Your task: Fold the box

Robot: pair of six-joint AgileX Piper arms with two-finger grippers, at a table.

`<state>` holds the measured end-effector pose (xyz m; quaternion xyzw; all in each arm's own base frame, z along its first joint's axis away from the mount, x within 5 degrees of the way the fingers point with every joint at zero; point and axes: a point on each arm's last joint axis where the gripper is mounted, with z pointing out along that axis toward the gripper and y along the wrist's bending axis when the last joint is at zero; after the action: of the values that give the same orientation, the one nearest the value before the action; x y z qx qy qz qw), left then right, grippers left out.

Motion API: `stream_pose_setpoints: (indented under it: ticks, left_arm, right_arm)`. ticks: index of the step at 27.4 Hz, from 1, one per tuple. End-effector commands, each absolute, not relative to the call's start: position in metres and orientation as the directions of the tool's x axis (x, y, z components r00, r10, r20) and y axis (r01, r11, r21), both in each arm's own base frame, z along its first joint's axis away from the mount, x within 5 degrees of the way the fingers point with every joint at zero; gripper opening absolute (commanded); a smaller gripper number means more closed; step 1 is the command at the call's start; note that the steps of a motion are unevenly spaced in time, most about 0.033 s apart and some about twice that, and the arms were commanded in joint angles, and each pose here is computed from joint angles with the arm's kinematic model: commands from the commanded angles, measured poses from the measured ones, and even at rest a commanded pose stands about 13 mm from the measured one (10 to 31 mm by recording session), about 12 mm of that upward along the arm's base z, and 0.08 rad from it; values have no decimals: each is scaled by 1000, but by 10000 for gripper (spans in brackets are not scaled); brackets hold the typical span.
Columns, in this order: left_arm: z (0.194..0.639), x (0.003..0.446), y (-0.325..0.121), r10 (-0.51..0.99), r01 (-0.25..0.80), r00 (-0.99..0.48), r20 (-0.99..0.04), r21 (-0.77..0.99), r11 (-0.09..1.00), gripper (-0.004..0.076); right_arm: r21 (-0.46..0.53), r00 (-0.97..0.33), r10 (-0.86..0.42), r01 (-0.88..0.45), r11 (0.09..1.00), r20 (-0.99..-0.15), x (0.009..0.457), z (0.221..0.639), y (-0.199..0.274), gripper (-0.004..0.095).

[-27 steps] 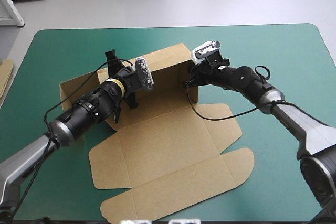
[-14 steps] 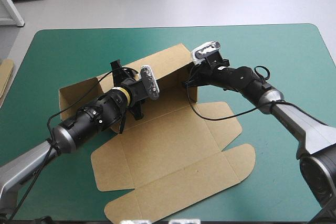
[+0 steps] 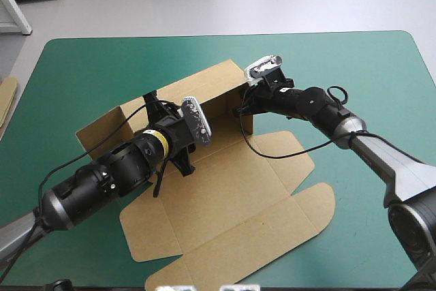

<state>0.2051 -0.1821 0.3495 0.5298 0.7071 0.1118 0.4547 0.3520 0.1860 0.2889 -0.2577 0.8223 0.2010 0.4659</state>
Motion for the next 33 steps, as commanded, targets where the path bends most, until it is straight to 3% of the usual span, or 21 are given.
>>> stream_pose_setpoints:
  ticks: [1,3,5,7,9,17,22,28,33]
  left_arm:
    - [382,180,-180,765,626,30,-644,608,488,422]
    - [390,172,-177,726,627,-12,-687,561,541,405]
    - [398,167,-173,694,615,-79,-715,513,599,335]
    - [404,167,-169,683,598,-134,-718,491,633,202]
    - [411,166,-164,686,579,-165,-709,493,649,7]
    - [430,179,-142,647,462,-241,-724,501,732,-7]
    - [454,197,-107,516,334,-335,-788,413,847,-7]
    - [493,205,-53,331,167,-392,-858,287,943,-7]
    - [480,228,-10,232,53,-528,-817,241,969,-7]
  right_arm:
    - [124,-402,-171,-611,782,-899,346,316,187,-1]
    - [131,-408,-166,-607,784,-898,346,316,186,-1]
    - [130,-411,-168,-605,786,-896,346,316,186,-1]
    - [135,-419,-165,-599,789,-893,346,315,186,-1]
    - [148,-432,-155,-589,795,-888,346,315,185,-1]
    - [189,-537,-151,-526,829,-830,346,328,182,2]
    - [140,-564,-210,-513,847,-799,339,352,174,1]
    - [207,-651,-219,-511,835,-727,310,379,165,1]
    - [190,-700,-225,-462,866,-677,279,401,146,1]
